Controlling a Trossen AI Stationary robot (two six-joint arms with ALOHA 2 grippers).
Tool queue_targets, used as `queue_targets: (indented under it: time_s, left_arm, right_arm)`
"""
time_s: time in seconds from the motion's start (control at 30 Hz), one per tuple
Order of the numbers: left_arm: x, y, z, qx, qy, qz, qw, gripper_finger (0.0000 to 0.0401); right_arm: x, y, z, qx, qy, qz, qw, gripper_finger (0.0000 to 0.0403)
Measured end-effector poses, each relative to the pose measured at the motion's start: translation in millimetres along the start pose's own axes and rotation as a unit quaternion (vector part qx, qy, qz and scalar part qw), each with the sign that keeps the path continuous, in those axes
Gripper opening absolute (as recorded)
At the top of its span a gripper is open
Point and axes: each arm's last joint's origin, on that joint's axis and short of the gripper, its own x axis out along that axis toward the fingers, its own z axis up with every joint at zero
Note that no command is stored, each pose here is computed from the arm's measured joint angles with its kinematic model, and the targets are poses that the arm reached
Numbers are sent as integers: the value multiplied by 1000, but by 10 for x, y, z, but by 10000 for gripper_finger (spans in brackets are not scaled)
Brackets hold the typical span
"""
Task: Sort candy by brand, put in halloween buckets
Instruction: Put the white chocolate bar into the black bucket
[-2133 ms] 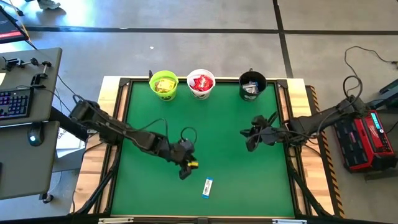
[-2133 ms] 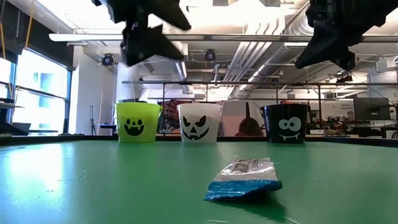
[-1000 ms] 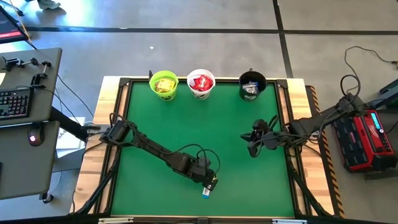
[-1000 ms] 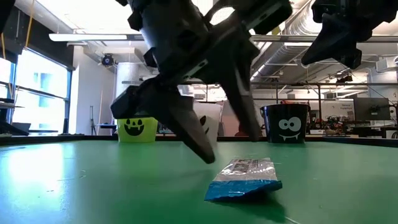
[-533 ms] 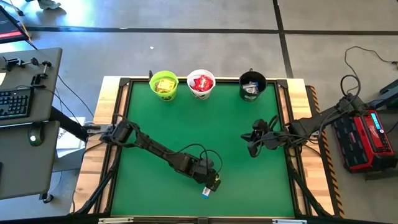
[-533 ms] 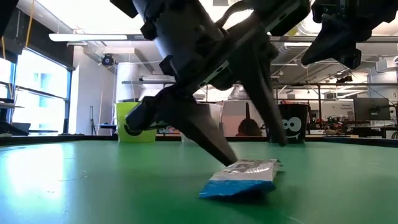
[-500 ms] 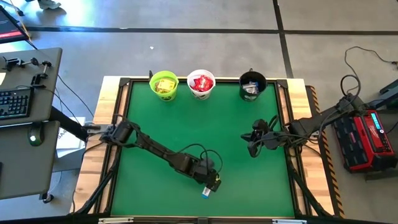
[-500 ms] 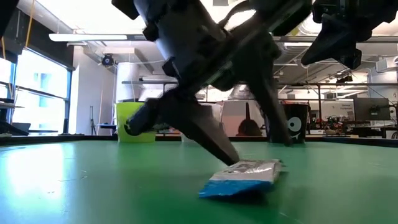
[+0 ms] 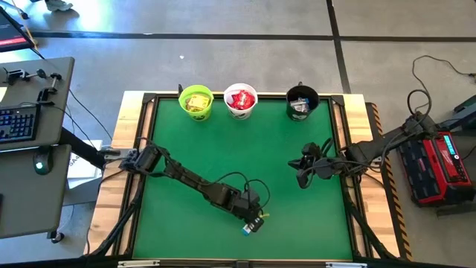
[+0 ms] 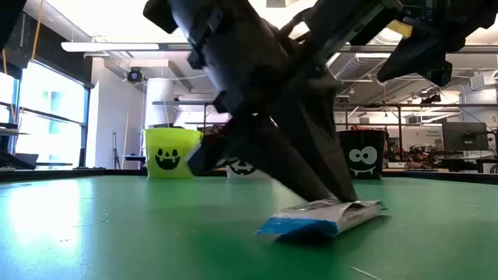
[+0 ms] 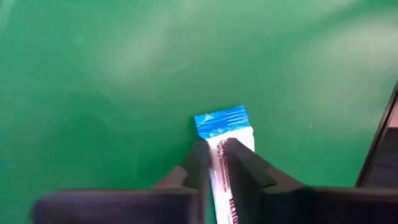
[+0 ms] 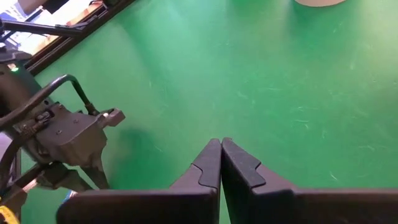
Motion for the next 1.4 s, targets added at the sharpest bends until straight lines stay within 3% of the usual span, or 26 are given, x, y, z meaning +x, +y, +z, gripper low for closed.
queue_targets:
  time_s: [0.13,0.73,1.03,1.2,1.4]
  left_arm:
    - [-1,5,19,30,-13,5,999,6]
    - [-503,13,418,108,-56,2,993,1]
    - [-811,-11,606,104,-95,-11,990,1]
    - [-799,-22,579,102,-77,-23,992,36]
    - [-787,-131,349,135,-88,-5,987,128]
  right_arm:
    - [0,-1,-1,-9,0,-1,1000,0]
    - [-190,84,204,-64,9,-9,998,0]
    - [-333,272,227,-82,-3,52,995,0]
    - [-364,350,135,-82,-14,52,995,0]
    - [-328,394,69,-96,-16,40,994,0]
